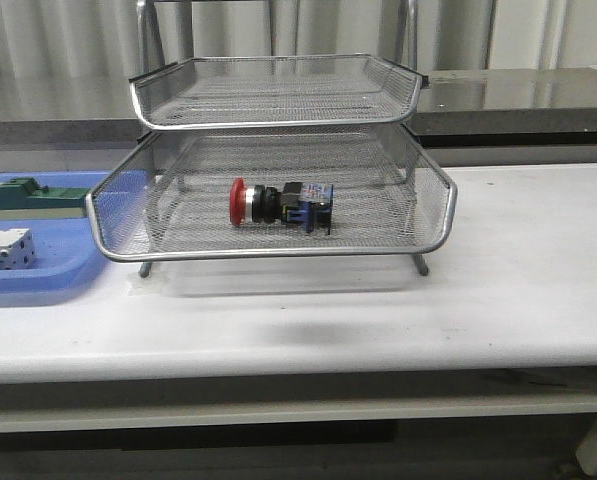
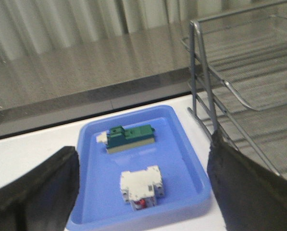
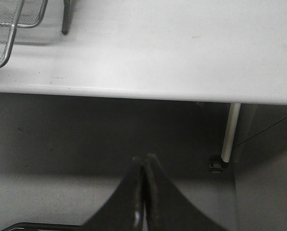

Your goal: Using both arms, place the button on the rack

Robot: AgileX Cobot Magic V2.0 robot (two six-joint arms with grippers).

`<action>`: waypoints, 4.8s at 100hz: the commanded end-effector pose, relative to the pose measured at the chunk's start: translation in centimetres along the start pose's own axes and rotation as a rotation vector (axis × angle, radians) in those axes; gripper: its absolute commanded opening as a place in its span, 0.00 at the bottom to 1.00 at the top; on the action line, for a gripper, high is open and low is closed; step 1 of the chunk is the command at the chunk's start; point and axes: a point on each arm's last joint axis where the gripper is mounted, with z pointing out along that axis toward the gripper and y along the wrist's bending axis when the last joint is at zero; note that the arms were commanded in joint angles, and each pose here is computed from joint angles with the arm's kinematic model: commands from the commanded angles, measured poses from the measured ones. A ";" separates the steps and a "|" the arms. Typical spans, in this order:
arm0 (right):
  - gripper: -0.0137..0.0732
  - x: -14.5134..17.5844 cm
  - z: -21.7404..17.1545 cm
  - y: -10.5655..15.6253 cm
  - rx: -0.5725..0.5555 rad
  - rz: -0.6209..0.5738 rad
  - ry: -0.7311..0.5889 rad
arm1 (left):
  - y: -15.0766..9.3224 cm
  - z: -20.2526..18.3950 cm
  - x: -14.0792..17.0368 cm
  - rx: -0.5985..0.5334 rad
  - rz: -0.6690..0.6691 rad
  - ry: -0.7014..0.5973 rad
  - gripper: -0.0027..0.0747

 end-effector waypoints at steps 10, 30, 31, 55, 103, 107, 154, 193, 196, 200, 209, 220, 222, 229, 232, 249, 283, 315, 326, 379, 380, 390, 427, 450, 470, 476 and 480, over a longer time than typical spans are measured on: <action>0.08 -1.2 -0.7 -0.2 0.011 -0.006 -0.087 | 0.9 0.0 -0.5 -0.126 -0.029 -0.237 0.71; 0.08 -1.2 -0.7 -0.2 0.011 -0.006 -0.087 | 1.0 0.0 -0.3 -0.132 -0.097 -0.237 0.70; 0.08 -1.2 -0.7 -0.2 0.011 -0.006 -0.087 | 1.0 0.0 -0.3 -0.133 -0.104 -0.237 0.70; 0.08 -1.2 -0.7 -0.2 0.011 -0.006 -0.087 | 1.0 0.1 0.0 -0.123 -0.170 -0.205 0.57; 0.08 -1.2 -0.7 -0.2 0.011 -0.006 -0.087 | 0.8 0.1 0.2 -0.112 -0.170 -0.183 0.04; 0.08 -1.2 -0.7 -0.2 0.011 -0.006 -0.087 | 0.8 0.1 0.2 -0.111 -0.170 -0.180 0.04; 0.08 -1.2 -0.7 -0.2 0.011 -0.006 -0.087 | 0.8 0.1 0.2 -0.111 -0.170 -0.180 0.04; 0.08 -1.6 -0.8 0.6 -0.079 0.046 -0.122 | 0.8 0.1 0.2 -0.111 -0.170 -0.180 0.04; 0.08 -1.7 -0.8 0.8 -0.103 0.060 -0.132 | 0.8 0.1 0.2 -0.111 -0.170 -0.180 0.04; 0.08 -1.9 -0.8 1.2 -0.141 0.084 -0.143 | 0.8 0.1 0.2 -0.111 -0.170 -0.180 0.04; 0.08 -2.2 -0.4 1.8 -0.208 0.124 -0.135 | 0.8 0.1 0.2 -0.111 -0.170 -0.180 0.04; 0.08 -2.7 0.9 2.6 -0.266 0.118 -0.077 | 0.8 0.1 0.2 -0.111 -0.170 -0.180 0.04; 0.08 -2.9 1.2 2.7 -0.274 0.112 -0.064 | 0.8 0.1 0.2 -0.111 -0.170 -0.180 0.04; 0.08 -3.2 2.4 3.2 -0.304 0.096 -0.015 | 0.8 0.1 0.2 -0.111 -0.170 -0.180 0.04; 0.08 -3.4 2.9 3.4 -0.317 0.089 0.005 | 0.8 0.1 0.2 -0.111 -0.170 -0.180 0.04; 0.08 -4.1 6.2 4.8 -0.389 0.070 0.116 | 0.8 0.1 0.2 -0.111 -0.170 -0.180 0.04; 0.08 -5.0 12.3 10.4 -0.483 -0.054 0.199 | 0.8 0.1 0.2 -0.111 -0.170 -0.180 0.04; 0.08 -4.6 16.8 17.3 -0.555 -0.180 0.251 | 0.8 0.1 0.2 -0.111 -0.170 -0.180 0.04; 0.08 -4.6 17.8 19.1 -0.570 -0.214 0.264 | 0.8 0.1 0.2 -0.111 -0.170 -0.180 0.04; 0.08 -5.5 21.3 22.1 -0.540 -0.349 0.220 | 0.8 0.1 0.2 -0.111 -0.170 -0.180 0.04; 0.08 -5.5 21.3 22.1 -0.538 -0.353 0.212 | 0.8 0.1 0.2 -0.111 -0.170 -0.180 0.04; 0.08 -5.9 21.5 22.1 -0.530 -0.372 0.161 | 0.8 0.1 0.2 -0.111 -0.170 -0.180 0.04; 0.08 -8.3 22.1 21.2 -0.498 -0.351 0.055 | 0.8 0.1 0.2 -0.111 -0.170 -0.180 0.04; 0.08 -10.1 24.1 19.9 -0.451 -0.311 0.047 | 0.8 0.1 0.2 -0.111 -0.170 -0.180 0.04; 0.08 -11.3 26.1 19.6 -0.414 -0.333 0.030 | 0.8 0.1 0.2 -0.111 -0.170 -0.180 0.04; 0.08 -11.9 26.5 19.5 -0.406 -0.329 0.019 | 0.8 0.1 0.2 -0.111 -0.170 -0.180 0.04; 0.08 -12.1 26.9 19.5 -0.402 -0.327 0.016 | 0.8 0.1 0.2 -0.111 -0.170 -0.180 0.04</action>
